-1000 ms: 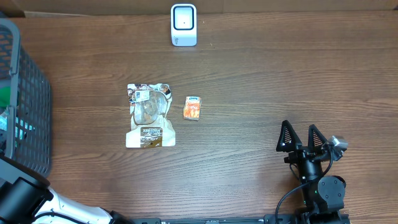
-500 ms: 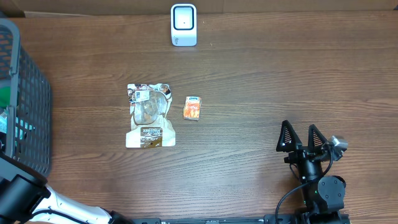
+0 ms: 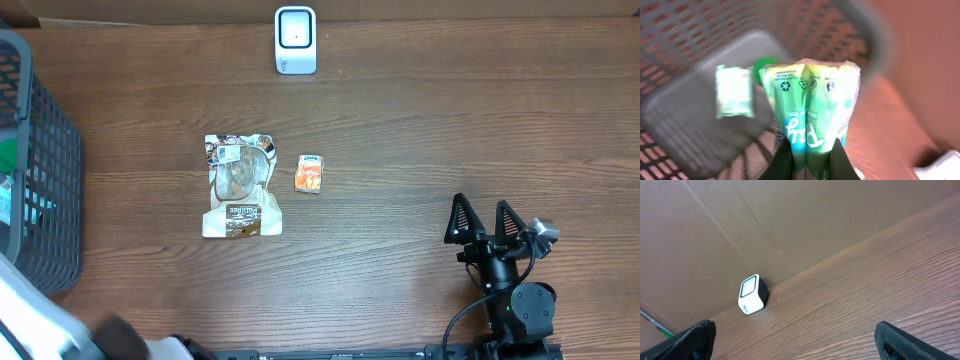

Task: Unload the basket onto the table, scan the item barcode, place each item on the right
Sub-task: 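Carry the green wipes pack out and set it beside the Kleenex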

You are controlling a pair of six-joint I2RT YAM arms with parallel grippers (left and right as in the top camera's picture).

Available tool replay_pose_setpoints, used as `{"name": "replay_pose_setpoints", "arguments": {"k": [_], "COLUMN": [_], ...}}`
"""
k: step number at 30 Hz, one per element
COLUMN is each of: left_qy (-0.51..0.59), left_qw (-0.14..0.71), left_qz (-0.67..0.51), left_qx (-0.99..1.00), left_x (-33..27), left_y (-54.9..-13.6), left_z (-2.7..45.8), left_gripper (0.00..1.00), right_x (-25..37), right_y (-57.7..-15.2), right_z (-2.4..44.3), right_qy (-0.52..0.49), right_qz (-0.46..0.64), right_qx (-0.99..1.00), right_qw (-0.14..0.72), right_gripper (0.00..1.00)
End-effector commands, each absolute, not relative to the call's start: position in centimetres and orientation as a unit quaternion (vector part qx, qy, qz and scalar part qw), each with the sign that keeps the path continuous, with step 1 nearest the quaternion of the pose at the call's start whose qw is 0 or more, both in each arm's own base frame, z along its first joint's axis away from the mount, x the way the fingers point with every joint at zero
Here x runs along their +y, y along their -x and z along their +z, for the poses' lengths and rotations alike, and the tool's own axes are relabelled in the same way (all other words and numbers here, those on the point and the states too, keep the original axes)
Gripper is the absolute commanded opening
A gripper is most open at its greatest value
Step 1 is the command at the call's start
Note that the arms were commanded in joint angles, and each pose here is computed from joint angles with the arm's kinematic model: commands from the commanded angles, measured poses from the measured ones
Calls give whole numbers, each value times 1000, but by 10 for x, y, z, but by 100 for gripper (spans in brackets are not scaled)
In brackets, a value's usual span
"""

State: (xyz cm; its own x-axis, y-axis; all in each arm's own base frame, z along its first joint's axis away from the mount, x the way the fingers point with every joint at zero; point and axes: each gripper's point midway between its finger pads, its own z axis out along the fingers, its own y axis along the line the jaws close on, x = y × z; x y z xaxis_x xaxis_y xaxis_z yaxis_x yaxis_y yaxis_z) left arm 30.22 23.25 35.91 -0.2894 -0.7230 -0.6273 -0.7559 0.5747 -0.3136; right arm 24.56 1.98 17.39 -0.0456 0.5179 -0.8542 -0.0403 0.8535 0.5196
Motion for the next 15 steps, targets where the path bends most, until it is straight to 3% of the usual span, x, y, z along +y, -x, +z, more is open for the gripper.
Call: {"name": "replay_pose_setpoints", "arguments": {"k": [1,5,15], "left_qy": [409,348,175], "left_qw": [421,421,314], "left_qz": [-8,-37,-101], "left_qx": [810,837,928], "left_x": [176,120,-8], "left_y": [-299,-296,-306], "left_z": [396,405,360], "left_gripper": [4,4,4], "right_x": [19,19,19], "right_y": [-246,-246,-246], "right_z": [171,171,171], "right_qy": [-173,-173,-173], "right_qz": [206,206,206], "right_qx": [693,693,693], "right_qw": [669,669,669], "right_gripper": [100,100,100]}}
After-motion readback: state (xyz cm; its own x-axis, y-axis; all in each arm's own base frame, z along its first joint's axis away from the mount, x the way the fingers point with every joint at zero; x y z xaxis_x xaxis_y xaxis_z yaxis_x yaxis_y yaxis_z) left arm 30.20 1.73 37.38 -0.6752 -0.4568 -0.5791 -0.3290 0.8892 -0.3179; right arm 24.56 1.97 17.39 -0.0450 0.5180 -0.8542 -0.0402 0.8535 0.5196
